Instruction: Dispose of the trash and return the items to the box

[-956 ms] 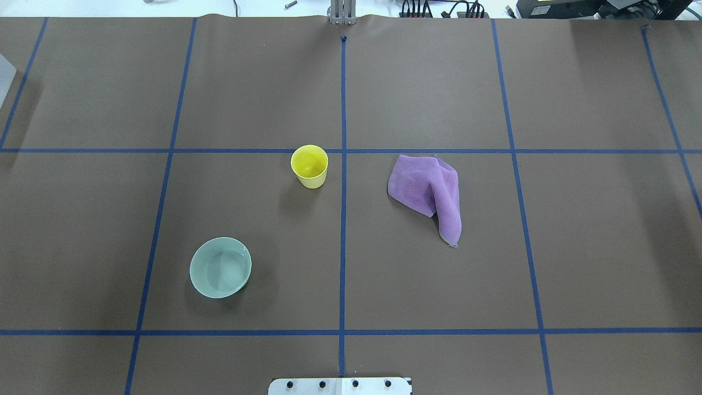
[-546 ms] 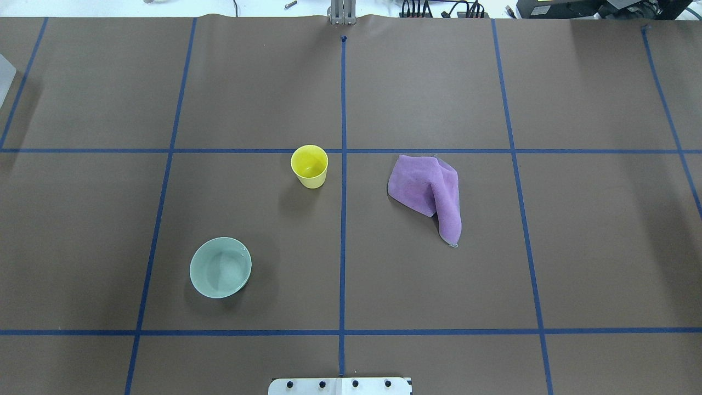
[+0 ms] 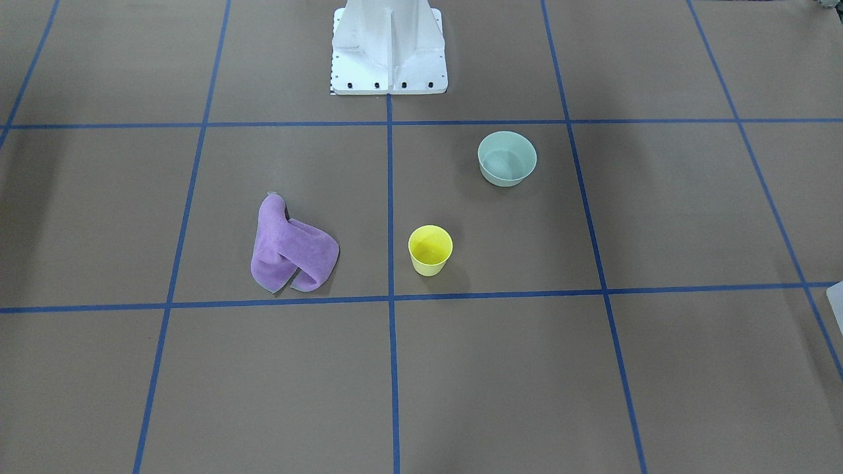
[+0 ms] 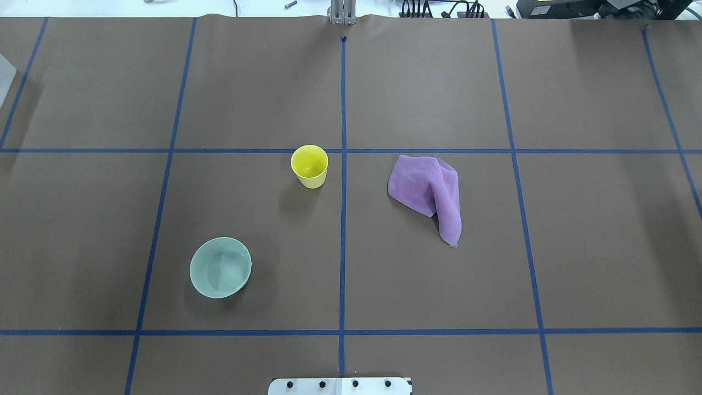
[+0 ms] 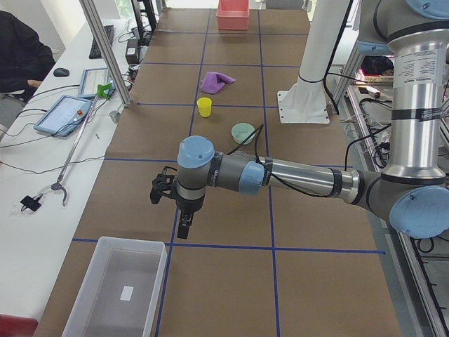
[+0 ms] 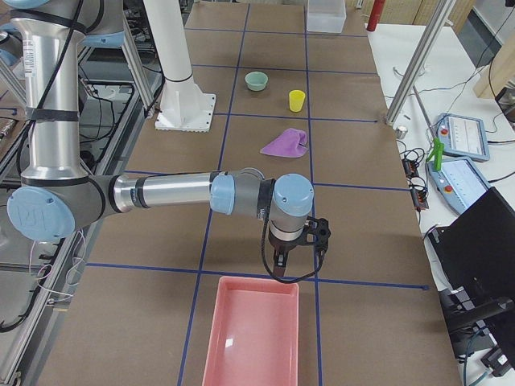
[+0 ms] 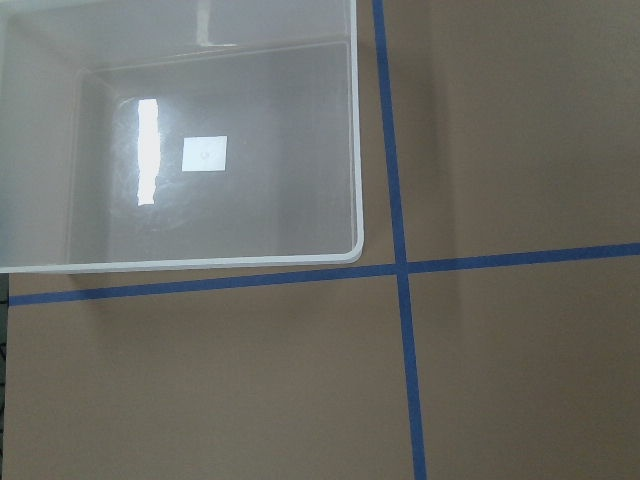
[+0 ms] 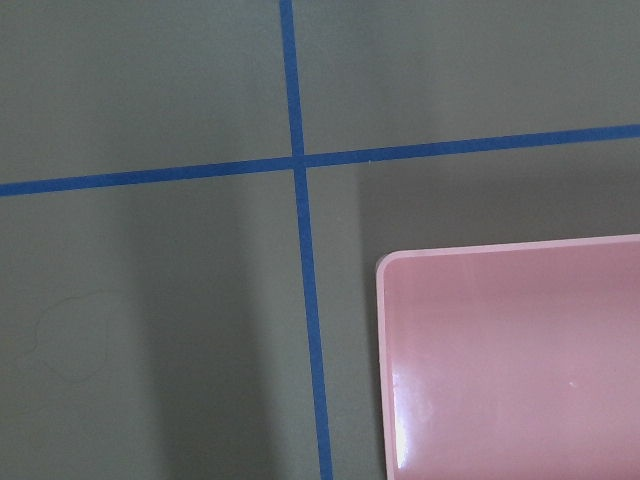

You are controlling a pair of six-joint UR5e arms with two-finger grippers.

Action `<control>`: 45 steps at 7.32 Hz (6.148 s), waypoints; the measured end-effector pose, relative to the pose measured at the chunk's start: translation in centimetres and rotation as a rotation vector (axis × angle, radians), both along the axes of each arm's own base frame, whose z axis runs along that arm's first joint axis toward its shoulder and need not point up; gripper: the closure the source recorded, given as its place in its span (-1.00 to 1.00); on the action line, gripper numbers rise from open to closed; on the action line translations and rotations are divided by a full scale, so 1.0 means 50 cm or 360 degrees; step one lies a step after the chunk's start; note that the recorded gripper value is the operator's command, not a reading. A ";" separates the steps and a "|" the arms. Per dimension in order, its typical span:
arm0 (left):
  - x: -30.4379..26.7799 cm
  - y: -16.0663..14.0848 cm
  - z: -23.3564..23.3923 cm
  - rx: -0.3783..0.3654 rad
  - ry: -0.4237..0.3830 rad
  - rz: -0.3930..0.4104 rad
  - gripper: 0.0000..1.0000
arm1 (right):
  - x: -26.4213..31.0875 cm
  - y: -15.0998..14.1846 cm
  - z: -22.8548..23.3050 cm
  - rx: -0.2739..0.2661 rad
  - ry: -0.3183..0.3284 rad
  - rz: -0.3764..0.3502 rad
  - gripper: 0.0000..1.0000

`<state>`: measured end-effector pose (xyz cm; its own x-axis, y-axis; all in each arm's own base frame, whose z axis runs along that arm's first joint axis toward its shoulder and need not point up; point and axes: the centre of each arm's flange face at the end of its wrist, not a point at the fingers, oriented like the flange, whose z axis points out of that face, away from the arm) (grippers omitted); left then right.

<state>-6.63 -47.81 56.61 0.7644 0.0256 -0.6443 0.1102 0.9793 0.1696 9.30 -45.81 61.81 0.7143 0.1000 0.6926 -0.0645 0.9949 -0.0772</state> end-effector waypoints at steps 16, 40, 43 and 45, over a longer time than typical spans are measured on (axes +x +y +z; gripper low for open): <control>0.994 0.260 -0.450 -0.0425 0.0222 -0.0060 -0.94 | 0.002 -0.022 -0.028 0.0035 0.0022 0.0006 -1.00; 0.069 -0.406 0.003 -0.0719 0.0395 -0.0595 1.00 | -0.023 -0.040 -0.103 0.0116 -0.0132 0.0017 -1.00; -0.079 -0.394 0.204 -0.0918 0.0456 -0.0828 1.00 | -0.035 -0.040 -0.124 0.0097 -0.0140 0.0052 -1.00; -0.103 -0.377 0.291 -0.0965 0.0493 -0.0979 1.00 | -0.043 -0.042 -0.128 0.0100 -0.0141 0.0042 -1.00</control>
